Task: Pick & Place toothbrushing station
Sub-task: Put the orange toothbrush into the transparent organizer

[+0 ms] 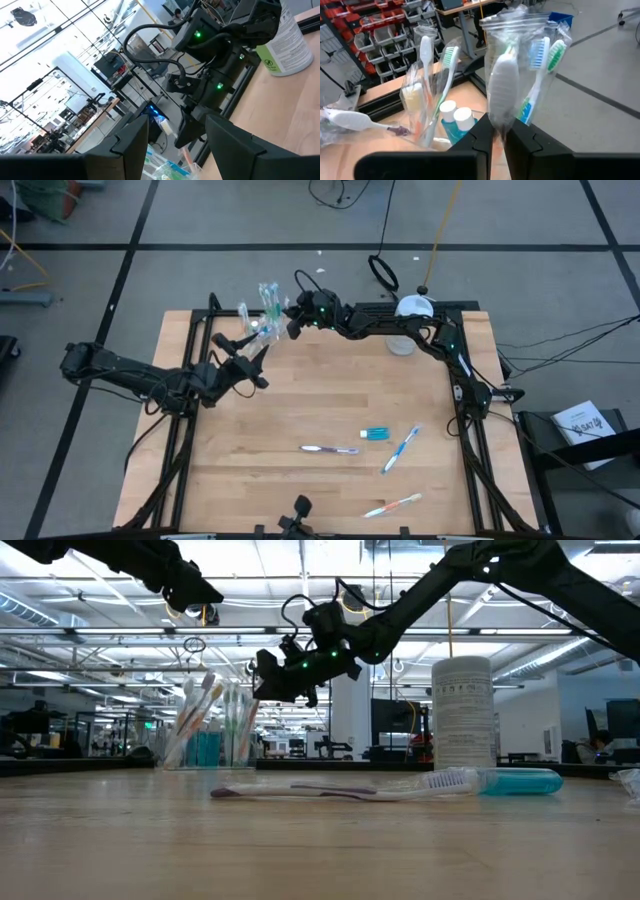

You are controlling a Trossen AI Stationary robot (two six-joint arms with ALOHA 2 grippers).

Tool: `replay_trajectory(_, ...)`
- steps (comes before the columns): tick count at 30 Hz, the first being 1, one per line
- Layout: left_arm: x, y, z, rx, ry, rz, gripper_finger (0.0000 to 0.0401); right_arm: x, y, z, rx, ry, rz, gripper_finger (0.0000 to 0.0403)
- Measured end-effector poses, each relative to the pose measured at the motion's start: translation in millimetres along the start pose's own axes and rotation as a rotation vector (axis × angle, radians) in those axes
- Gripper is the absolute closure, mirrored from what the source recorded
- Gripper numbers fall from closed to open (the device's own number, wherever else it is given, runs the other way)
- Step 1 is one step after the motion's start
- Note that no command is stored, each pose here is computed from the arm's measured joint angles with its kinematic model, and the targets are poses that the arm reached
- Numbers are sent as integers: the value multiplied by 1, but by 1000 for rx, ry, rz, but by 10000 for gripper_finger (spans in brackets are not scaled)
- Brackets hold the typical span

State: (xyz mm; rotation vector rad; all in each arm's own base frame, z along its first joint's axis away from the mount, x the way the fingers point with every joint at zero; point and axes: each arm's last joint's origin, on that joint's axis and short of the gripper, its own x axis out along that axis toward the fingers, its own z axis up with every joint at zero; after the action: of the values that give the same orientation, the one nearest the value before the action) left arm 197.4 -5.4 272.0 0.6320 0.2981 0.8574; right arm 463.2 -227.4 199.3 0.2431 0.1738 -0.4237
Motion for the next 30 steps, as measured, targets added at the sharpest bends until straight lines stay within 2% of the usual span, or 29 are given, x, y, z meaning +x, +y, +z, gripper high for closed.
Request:
replay_trajectory(5, 0, 0, 0, -10, 0, -1, 199, 0, 2, 1, -81, -10, 5, 375)
replay_trajectory(15, 0, 0, 0, -30, 0, -1, 199, 0, 1, 1, -99, -16, -24, 374)
replay_trajectory(24, 0, 0, 0, -59, 1, -2, 199, 0, 8, 2, -125, -43, -3, 373)
replay_trajectory(30, 0, -1, 0, -76, -5, -9, 199, 1, 14, -3, -131, 7, 3, 343)
